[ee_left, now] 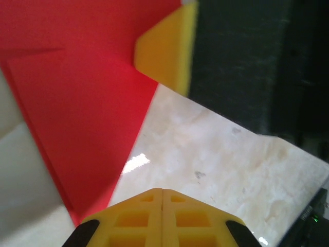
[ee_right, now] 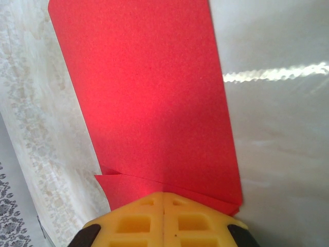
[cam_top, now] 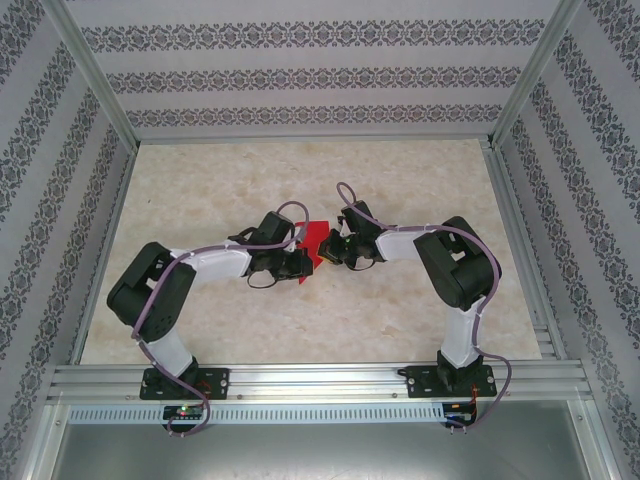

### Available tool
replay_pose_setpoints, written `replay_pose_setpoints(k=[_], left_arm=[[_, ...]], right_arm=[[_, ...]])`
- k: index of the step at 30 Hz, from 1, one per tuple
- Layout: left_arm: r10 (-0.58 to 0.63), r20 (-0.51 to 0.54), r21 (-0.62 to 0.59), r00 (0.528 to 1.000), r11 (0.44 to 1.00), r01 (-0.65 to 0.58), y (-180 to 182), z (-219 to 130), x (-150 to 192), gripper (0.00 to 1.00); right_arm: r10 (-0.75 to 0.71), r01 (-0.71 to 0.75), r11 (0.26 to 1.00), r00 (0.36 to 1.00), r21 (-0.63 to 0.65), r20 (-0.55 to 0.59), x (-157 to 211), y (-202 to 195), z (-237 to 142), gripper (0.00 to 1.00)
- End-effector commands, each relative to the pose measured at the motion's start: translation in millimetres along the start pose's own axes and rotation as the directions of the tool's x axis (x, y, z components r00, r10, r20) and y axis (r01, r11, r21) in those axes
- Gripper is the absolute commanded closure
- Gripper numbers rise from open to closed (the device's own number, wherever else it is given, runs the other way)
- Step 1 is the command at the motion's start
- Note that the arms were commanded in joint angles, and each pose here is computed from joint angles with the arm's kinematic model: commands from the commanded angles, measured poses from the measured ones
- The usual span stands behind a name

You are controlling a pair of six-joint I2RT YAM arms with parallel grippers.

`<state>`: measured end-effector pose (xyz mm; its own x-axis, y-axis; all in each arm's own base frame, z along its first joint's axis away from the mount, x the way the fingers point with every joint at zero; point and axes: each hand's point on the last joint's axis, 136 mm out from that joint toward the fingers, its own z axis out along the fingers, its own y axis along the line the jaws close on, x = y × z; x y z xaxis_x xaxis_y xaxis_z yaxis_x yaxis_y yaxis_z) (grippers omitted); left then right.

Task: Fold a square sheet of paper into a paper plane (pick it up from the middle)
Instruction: Third fold the triangle at the center of the table.

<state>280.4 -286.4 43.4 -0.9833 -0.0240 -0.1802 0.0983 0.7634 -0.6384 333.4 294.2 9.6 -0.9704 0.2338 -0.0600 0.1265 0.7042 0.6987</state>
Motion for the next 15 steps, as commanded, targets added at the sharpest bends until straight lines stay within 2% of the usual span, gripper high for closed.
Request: replay_pose_setpoints(k=[1,10,15], left_arm=[[-0.019,0.034,-0.05,0.999,0.999,0.021,10.1,8.7,-7.6,0.94],[-0.051,0.036,-0.134,0.998,0.989,0.055,43.4,8.7,4.9,0.95],[-0.06,0.01,-0.118,0.998,0.991,0.061,50.9,7.5,21.6,0.95]], right_arm=[[0.109,-0.09,0.958,0.993,0.272,-0.055,30.9,-87.5,14.6,0.98],[0.107,-0.088,0.957,0.993,0.276,-0.055,30.4,-88.4,14.1,0.98],[0.108,-0.089,0.957,0.992,0.277,-0.057,30.7,-89.7,13.7,0.98]])
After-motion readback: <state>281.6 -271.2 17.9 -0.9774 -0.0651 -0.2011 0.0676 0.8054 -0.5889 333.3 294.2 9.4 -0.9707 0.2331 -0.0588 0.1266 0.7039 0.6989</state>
